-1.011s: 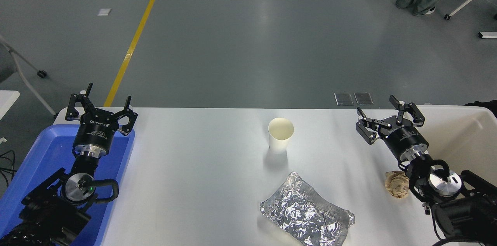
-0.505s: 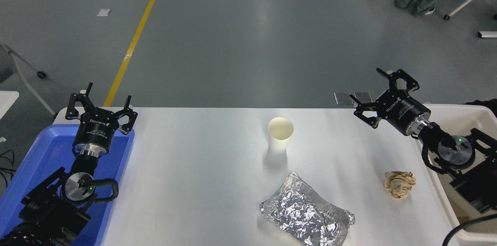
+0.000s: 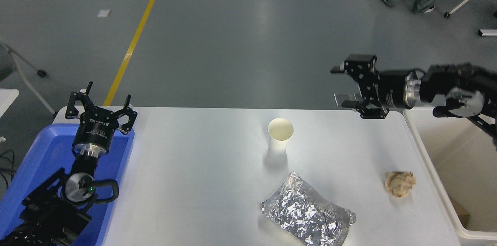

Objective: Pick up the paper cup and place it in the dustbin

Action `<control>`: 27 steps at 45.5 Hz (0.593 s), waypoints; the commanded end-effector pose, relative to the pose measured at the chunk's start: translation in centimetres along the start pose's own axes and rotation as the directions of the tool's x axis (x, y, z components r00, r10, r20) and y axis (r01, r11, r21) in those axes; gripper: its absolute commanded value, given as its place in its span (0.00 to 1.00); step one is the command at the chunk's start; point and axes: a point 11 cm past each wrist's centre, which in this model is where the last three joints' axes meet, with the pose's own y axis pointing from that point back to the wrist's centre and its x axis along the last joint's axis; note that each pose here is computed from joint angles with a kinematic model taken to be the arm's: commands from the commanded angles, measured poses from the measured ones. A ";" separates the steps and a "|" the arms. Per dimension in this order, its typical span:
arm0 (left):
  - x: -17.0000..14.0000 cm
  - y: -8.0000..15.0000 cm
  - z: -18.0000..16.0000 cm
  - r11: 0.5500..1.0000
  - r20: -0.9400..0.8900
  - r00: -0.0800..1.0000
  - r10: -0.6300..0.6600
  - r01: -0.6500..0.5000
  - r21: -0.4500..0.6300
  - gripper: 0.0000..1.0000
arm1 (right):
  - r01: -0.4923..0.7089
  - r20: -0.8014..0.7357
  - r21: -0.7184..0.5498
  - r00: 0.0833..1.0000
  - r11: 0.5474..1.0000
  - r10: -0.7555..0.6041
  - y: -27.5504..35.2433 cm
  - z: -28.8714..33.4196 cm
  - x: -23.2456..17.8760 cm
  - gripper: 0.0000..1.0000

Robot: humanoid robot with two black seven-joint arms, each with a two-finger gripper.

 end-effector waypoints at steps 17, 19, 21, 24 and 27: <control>0.0 0.0 0.0 1.000 0.000 1.000 0.000 0.000 -0.001 1.00 | 0.191 -0.197 -0.352 0.942 0.916 -0.272 12.3 -8.5 -6.9 1.00; 0.0 0.0 0.0 1.000 0.000 1.000 0.000 0.000 -0.001 1.00 | 0.167 -0.205 -0.352 0.946 0.921 -0.250 13.0 -8.9 -6.6 1.00; 0.0 0.0 0.0 1.000 0.000 1.000 0.000 0.000 -0.001 1.00 | 0.152 -0.217 -0.354 0.947 0.923 -0.239 13.6 -9.3 -6.6 1.00; 0.0 0.0 0.0 1.000 0.000 1.000 0.000 0.000 0.001 1.00 | 0.134 -0.228 -0.349 0.948 0.928 -0.223 14.1 -9.8 -6.5 1.00; 0.0 0.0 0.0 1.000 0.000 1.000 0.000 0.000 0.001 1.00 | 0.123 -0.228 -0.341 0.951 0.932 -0.209 14.4 -10.1 -6.4 1.00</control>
